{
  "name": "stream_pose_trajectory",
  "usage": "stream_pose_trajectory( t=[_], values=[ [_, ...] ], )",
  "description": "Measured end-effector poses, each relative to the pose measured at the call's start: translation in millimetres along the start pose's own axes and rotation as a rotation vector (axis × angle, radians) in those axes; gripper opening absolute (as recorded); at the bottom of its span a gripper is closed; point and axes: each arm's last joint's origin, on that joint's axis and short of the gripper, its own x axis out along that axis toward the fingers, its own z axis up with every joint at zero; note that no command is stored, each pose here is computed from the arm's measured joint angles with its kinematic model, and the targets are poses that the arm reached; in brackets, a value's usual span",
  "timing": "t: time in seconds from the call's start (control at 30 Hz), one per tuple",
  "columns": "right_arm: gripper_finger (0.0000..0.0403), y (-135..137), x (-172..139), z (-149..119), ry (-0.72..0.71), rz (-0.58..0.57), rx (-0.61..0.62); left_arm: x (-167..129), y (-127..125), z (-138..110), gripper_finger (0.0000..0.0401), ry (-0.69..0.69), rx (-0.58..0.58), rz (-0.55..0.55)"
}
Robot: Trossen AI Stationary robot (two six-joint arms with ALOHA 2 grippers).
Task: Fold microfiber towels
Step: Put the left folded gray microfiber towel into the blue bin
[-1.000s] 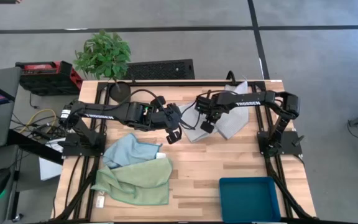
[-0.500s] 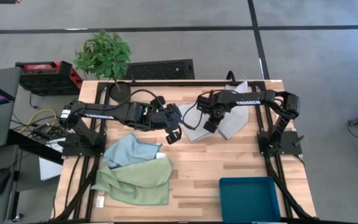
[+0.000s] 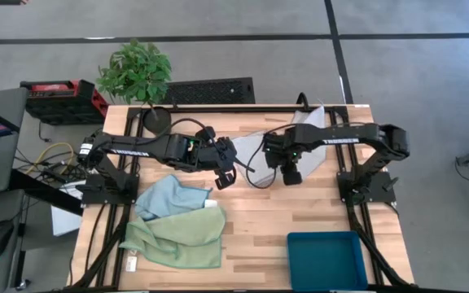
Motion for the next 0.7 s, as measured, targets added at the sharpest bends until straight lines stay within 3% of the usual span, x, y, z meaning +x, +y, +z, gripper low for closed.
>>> stream_pose_trajectory(
  t=[0.1, 0.3, 0.53, 0.7],
  values=[
    [0.0139, 5, -2, 6, -0.041, -0.014, -0.037, 0, 0, 0, 0.0096, 0.001, 0.000, -0.001],
    [0.0142, 9, 15, 12, 0.009, 0.003, -0.043, 0, 0, 0, 0.0096, 0.001, 0.022, 0.000],
    [0.0200, 22, 32, 22, 0.049, 0.017, -0.217, 0, 0, -1, 0.0096, 0.010, 0.033, 0.002],
    [0.0228, 22, 51, 35, 0.037, -0.036, -0.242, 0, 0, -1, 0.0096, 0.010, 0.033, 0.002]
  ],
)
